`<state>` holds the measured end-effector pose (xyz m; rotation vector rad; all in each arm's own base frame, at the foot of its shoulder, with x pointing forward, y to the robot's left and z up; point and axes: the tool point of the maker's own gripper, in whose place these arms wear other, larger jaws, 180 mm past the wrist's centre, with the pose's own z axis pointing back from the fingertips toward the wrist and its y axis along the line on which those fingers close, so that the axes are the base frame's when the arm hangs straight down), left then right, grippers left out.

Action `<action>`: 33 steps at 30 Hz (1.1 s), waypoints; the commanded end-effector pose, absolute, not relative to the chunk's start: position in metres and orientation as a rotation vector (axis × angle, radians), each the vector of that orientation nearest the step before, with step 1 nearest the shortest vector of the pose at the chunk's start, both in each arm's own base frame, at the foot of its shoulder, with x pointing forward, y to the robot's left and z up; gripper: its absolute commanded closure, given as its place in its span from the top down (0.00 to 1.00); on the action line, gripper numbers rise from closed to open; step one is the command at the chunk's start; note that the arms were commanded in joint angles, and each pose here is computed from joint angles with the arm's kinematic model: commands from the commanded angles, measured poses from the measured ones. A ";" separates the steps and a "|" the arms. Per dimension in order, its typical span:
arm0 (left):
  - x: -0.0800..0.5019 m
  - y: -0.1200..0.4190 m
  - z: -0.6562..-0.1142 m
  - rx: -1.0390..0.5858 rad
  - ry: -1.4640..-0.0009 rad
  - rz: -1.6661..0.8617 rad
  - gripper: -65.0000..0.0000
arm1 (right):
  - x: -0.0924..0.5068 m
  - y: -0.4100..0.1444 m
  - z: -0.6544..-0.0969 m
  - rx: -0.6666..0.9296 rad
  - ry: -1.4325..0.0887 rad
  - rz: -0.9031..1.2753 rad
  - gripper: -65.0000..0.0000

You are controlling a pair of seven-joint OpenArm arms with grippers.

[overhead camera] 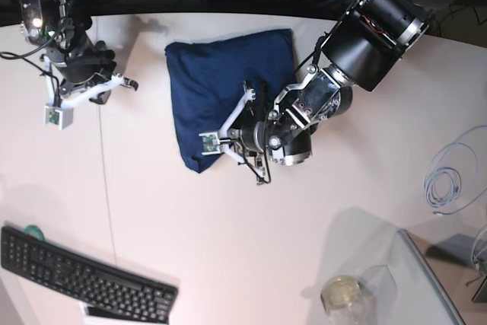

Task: Layout the t-shirt on the table in an organized manner, then fold the t-shirt properly
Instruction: 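Press and smooth the folded shirt's hem with the left gripper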

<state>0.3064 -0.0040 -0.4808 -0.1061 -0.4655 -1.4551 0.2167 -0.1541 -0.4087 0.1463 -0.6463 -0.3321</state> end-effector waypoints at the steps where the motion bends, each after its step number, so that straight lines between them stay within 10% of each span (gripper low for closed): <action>1: 0.317 -0.009 -0.471 -0.095 -0.497 -1.467 0.00 | 0.221 -0.158 -0.402 0.141 -0.679 -0.334 0.03; 33: 0.308 -0.049 -0.474 -0.155 -0.503 -1.560 0.00 | 0.220 -0.159 -0.402 0.138 -0.678 -0.335 0.03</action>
